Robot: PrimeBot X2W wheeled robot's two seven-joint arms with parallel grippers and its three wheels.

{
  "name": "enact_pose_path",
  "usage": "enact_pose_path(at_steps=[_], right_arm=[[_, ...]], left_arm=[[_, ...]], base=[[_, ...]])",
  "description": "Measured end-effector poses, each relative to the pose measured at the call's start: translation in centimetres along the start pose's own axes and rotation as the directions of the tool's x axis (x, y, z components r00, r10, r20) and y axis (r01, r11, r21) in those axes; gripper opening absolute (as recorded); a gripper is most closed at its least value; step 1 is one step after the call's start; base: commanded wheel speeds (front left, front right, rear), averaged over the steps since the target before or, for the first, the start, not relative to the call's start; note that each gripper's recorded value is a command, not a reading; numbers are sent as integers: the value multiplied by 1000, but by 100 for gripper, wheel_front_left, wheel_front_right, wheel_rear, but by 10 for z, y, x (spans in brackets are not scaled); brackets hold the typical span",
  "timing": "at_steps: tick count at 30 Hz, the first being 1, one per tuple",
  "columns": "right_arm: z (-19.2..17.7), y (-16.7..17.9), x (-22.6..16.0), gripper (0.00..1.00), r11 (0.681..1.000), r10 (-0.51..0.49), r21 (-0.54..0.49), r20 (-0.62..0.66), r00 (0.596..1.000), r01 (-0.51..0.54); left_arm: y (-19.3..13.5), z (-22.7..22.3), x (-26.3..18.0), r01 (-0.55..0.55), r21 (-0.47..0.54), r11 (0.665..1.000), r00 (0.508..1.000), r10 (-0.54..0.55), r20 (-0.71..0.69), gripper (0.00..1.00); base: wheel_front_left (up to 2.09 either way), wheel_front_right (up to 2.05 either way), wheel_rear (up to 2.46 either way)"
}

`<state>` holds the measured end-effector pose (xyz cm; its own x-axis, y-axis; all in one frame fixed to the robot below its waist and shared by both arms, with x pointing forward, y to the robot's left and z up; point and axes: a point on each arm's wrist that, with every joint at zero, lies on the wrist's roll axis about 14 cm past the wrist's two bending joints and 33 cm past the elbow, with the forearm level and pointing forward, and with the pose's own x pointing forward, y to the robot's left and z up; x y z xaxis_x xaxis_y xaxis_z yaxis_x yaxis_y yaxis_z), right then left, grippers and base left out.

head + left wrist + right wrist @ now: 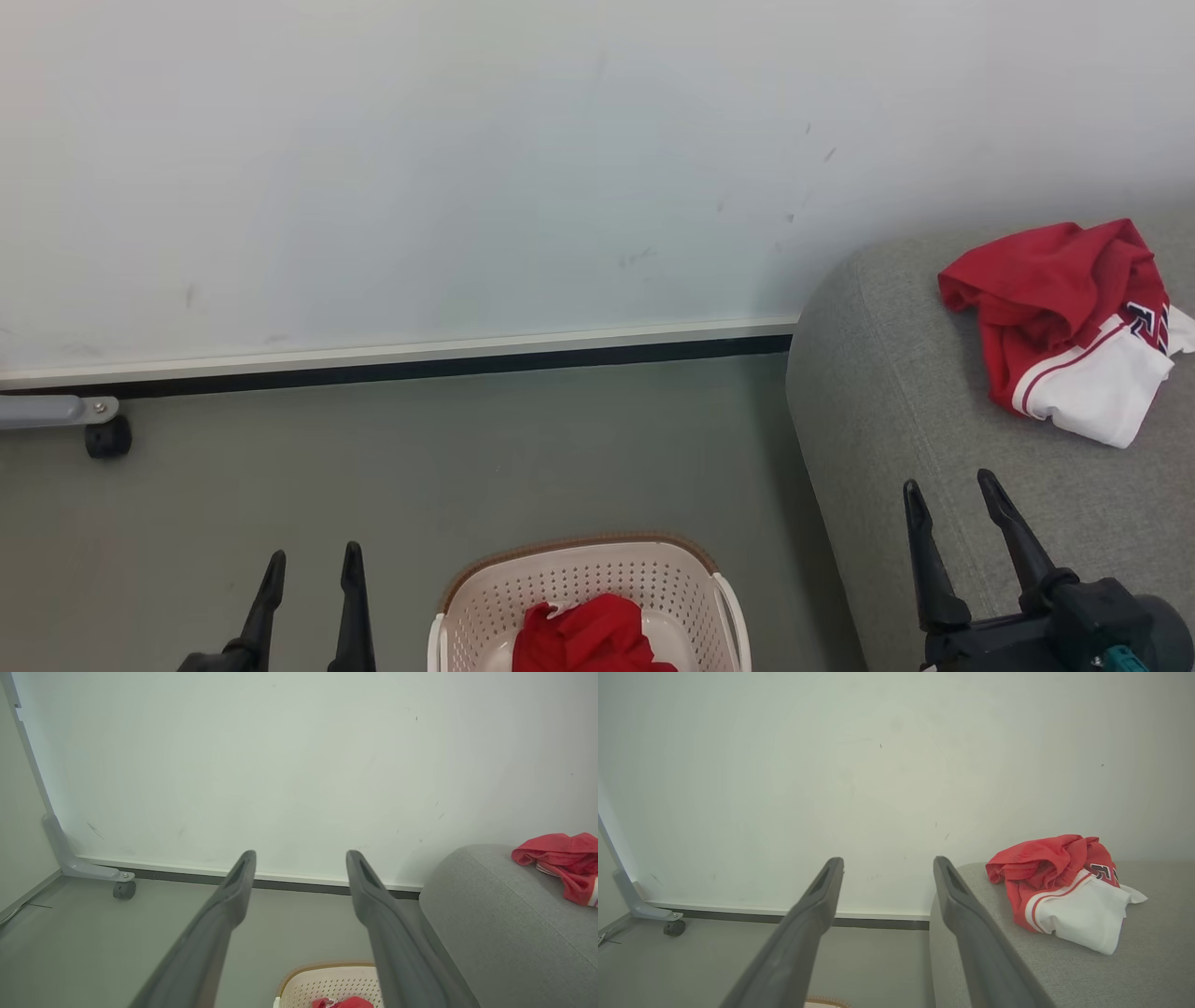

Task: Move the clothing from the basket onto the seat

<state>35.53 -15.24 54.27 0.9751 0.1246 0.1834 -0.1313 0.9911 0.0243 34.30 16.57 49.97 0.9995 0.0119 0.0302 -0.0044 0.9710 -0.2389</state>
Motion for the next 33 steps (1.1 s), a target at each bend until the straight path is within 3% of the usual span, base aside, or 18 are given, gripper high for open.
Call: enact_pose_path(at_steps=[21,33], right_arm=[[-11,-7,20,100,1000,-13,5,-23,1000,13],[-38,-27,55,100,999,-34,-27,-69,997,32]], left_arm=[[-7,-18,10,15,24,1000,999,-14,-50,100],[-60,-72,52,204,60,977,958,-187,-217,100]], base=[[0,0,0],[0,0,0]])
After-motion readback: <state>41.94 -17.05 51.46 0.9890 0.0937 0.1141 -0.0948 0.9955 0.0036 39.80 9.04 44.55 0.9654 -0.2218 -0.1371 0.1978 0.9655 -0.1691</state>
